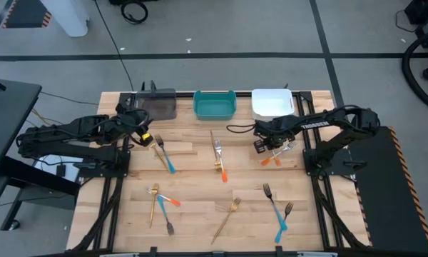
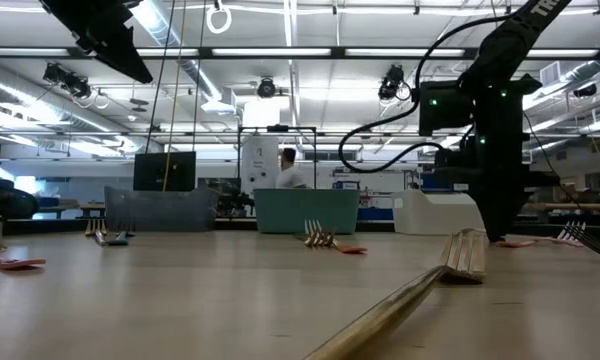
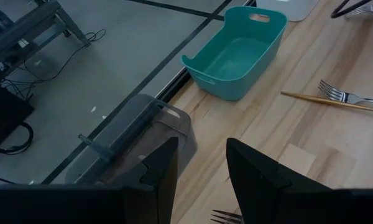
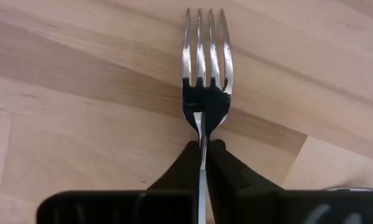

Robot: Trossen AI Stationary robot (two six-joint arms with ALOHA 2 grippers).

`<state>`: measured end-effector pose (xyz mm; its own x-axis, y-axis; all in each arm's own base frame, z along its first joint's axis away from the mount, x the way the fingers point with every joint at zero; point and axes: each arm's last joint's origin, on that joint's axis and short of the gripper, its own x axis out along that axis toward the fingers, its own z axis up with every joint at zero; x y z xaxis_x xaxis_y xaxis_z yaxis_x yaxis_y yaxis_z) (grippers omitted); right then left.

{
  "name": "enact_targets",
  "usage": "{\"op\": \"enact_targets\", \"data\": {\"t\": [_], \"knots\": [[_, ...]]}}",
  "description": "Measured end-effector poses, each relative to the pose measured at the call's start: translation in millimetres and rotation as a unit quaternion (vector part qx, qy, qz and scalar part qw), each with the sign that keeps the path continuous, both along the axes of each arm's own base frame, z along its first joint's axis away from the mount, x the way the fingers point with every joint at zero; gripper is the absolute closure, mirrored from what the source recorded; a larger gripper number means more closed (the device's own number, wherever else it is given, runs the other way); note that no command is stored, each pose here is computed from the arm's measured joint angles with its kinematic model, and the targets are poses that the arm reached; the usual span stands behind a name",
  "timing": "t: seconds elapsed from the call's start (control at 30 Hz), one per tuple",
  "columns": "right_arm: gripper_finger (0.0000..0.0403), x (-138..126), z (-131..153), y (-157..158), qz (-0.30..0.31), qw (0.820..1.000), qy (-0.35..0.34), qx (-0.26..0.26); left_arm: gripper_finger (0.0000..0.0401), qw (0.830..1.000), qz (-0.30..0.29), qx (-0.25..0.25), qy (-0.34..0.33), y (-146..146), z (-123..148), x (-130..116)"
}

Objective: Sort silverware by color (type)
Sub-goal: Put the orange fork into the white bin

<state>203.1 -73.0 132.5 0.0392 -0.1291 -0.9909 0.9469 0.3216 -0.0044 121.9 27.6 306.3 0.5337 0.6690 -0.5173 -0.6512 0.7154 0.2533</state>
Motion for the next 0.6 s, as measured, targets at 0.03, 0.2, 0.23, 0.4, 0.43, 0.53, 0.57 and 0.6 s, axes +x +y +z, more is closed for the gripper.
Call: {"op": "enact_targets", "data": {"t": [0.03,0.2,0.23,0.4,0.43,0.53,0.57,0.6], "knots": [[0.0381,-0.2,-0.2,0.1,0.002,1.000,0.002,0.000,0.0258,1.000,0.000,0.000,0.000,0.0,0.0,0.0],[0.0393,0.4,1.9,0.8,0.035,0.999,0.001,0.004,0.0258,1.000,0.000,0.000,0.000,0.0,0.0,0.0],[0.0393,1.3,4.1,1.3,0.042,0.999,-0.002,0.003,0.0258,1.000,0.000,0.000,0.000,0.0,0.0,-0.1],[0.0392,15.1,26.5,0.8,0.078,0.994,-0.067,-0.026,0.0258,1.000,0.001,-0.001,-0.001,0.0,0.0,0.0],[0.0392,17.0,31.7,0.6,0.087,0.993,-0.079,-0.032,0.0258,1.000,0.002,-0.002,-0.003,0.0,0.0,-0.1],[0.0392,23.9,51.7,-1.6,0.118,0.984,-0.118,-0.055,0.0258,1.000,0.006,-0.006,-0.009,0.0,0.1,0.0],[0.0392,27.2,62.9,-4.0,0.129,0.979,-0.138,-0.073,0.0258,1.000,0.008,-0.008,-0.012,0.0,0.3,0.2],[0.0392,28.8,73.3,-6.8,0.140,0.974,-0.147,-0.097,0.0258,1.000,0.012,-0.012,-0.020,0.0,0.6,0.5]]}}
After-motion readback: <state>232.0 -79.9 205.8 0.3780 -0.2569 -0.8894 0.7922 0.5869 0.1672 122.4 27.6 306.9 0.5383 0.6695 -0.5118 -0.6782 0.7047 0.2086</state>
